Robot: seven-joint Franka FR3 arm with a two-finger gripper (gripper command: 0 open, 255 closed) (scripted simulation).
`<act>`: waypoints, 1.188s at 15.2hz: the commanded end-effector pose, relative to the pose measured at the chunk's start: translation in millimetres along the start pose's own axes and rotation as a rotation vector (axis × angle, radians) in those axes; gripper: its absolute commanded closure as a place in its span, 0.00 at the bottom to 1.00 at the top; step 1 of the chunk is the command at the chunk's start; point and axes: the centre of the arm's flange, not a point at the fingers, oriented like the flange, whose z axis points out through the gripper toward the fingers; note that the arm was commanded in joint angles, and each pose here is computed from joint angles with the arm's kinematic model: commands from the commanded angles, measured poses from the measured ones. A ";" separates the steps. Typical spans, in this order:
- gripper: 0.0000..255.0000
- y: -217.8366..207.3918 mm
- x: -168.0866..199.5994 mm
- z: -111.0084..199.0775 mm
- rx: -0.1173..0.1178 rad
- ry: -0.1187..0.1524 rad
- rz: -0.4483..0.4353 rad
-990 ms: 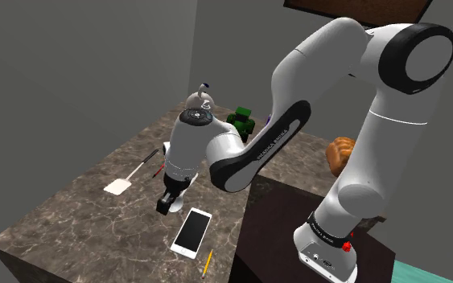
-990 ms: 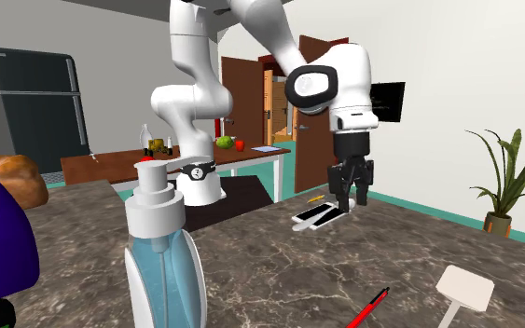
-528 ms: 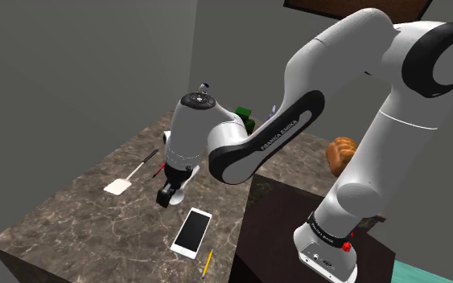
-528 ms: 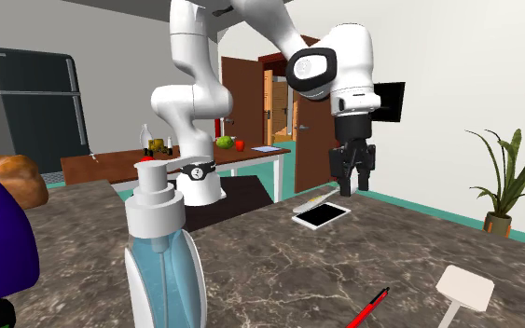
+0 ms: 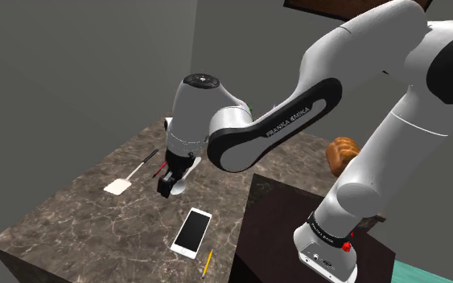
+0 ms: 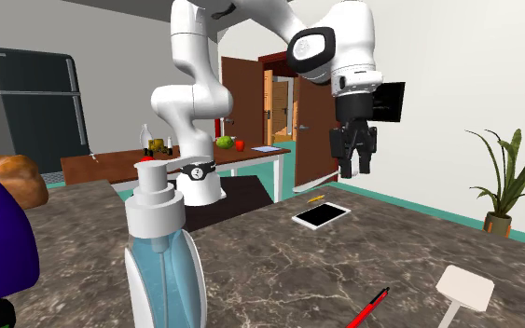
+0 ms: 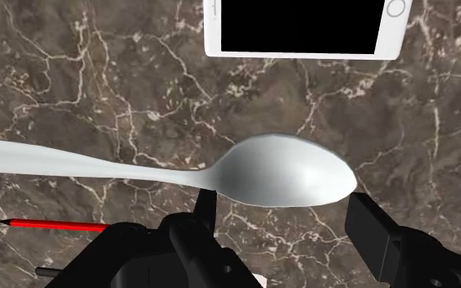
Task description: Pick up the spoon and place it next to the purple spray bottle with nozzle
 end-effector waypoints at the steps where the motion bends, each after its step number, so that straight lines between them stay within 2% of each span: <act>1: 1.00 -0.6 1.7 -11.6 0.001 -0.001 0.000; 18: 1.00 2.7 15.7 -100.2 0.001 -0.001 0.000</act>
